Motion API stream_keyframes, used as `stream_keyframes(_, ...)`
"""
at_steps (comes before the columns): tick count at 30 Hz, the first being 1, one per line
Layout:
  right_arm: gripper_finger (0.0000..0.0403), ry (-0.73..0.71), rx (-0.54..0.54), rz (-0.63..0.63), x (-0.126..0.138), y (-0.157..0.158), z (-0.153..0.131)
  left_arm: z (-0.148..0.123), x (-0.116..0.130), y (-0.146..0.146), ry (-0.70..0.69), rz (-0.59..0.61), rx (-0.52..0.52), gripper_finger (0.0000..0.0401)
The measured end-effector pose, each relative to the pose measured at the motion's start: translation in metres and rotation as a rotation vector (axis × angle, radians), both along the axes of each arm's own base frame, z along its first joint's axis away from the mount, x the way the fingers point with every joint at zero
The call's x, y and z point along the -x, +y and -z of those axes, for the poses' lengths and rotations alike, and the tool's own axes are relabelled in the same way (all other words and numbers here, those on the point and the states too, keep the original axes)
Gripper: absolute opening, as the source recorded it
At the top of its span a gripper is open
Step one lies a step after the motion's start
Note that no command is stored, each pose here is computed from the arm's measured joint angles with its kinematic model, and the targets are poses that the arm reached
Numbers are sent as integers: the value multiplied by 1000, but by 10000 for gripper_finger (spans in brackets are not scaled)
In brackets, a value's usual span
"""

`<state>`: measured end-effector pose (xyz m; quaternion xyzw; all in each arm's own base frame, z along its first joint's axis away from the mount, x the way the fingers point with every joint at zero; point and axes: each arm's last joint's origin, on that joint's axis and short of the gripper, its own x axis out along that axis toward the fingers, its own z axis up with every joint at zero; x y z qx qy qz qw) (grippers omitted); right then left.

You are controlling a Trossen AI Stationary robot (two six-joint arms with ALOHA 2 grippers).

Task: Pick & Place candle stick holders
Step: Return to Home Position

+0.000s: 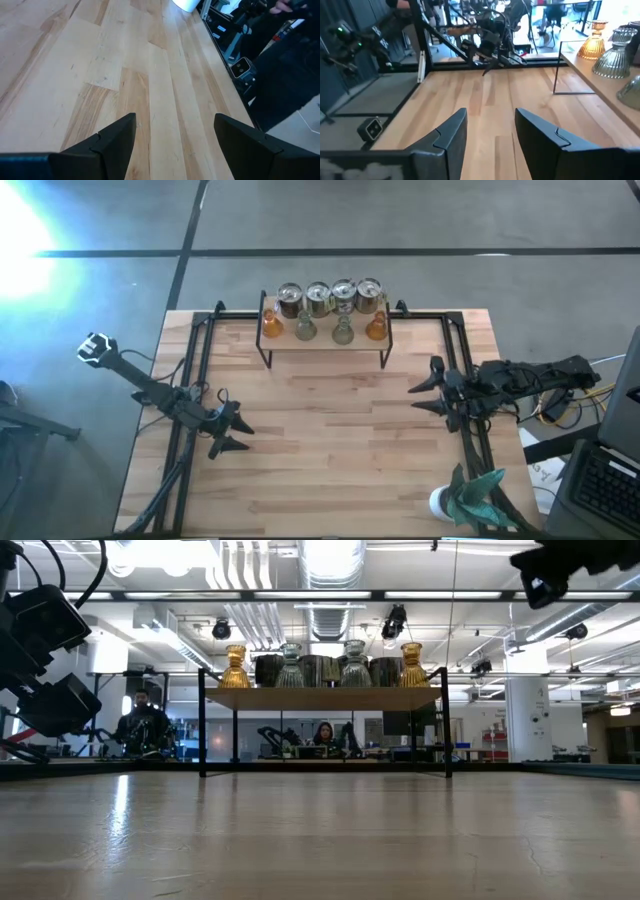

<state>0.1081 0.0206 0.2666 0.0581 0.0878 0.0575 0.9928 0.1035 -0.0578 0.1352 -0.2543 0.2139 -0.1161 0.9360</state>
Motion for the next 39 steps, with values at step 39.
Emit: stream_keyframes(39, 145, -127, -51, 104, 8, -5, 102, 0, 0, 0, 3, 0, -2, 273)
